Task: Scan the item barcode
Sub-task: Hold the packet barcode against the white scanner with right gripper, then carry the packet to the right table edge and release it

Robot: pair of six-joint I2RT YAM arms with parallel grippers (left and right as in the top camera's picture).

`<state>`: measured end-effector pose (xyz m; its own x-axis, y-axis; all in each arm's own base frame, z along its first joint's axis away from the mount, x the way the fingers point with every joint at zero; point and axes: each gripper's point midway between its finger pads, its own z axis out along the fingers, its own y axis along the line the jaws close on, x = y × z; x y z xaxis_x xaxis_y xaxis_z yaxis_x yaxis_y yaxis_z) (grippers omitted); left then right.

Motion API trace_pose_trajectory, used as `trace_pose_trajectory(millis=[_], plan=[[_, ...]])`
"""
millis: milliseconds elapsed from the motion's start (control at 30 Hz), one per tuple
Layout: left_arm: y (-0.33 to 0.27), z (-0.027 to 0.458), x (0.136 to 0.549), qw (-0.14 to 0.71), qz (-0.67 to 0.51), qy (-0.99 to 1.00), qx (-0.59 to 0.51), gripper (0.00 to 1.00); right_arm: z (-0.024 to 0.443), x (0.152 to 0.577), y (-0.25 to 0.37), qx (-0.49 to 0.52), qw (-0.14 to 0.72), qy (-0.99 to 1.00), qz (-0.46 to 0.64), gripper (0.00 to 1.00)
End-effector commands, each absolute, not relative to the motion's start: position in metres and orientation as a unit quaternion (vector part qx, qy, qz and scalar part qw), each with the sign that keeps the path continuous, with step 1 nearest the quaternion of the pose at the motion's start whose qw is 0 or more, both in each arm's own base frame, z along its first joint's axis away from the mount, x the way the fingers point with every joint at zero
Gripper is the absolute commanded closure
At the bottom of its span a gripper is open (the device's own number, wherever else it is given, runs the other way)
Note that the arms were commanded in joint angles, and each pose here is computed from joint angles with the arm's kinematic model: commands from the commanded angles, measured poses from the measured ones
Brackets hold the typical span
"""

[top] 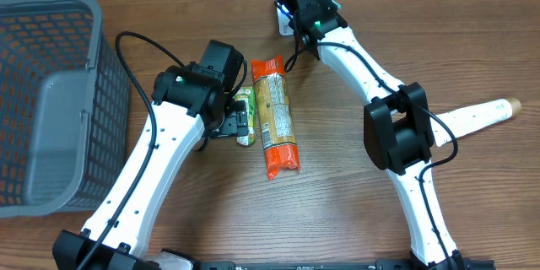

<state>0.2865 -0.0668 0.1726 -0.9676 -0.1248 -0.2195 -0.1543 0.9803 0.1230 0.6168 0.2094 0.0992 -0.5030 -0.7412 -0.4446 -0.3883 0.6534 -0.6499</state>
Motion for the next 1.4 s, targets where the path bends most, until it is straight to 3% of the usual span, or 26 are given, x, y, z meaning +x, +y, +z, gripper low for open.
trace_pose_trajectory(millis=[0,233,500,633,767,967,1167,1367], plan=[[-0.065,0.172,0.288,0.108,0.075,0.988,-0.081,0.0,0.111,0.621,0.215,-0.333,0.38,0.827,-0.248,0.96],[-0.065,0.172,0.288,0.108,0.076,0.988,-0.081,0.0,0.128,0.622,0.218,-0.292,0.407,0.835,-0.229,0.97],[-0.065,0.172,0.288,0.108,0.075,0.988,-0.081,0.0,0.218,0.593,0.203,-0.212,0.441,0.851,-0.19,0.96],[-0.065,0.172,0.288,0.108,0.076,0.988,-0.081,0.0,0.262,0.549,0.17,-0.1,0.425,0.888,-0.145,0.96],[-0.065,0.172,0.288,0.108,0.075,0.988,-0.081,0.0,0.28,0.494,0.116,0.099,0.372,0.919,-0.081,0.96],[-0.065,0.172,0.288,0.108,0.076,0.988,-0.081,0.0,0.256,0.449,0.042,0.335,0.263,0.904,-0.046,0.96],[-0.065,0.172,0.288,0.108,0.076,0.988,-0.081,0.01,0.196,0.425,-0.026,0.56,0.182,0.805,-0.063,0.96],[-0.065,0.172,0.288,0.108,0.075,0.988,-0.081,0.0,0.12,0.411,-0.058,0.647,0.091,0.756,-0.017,0.96]])
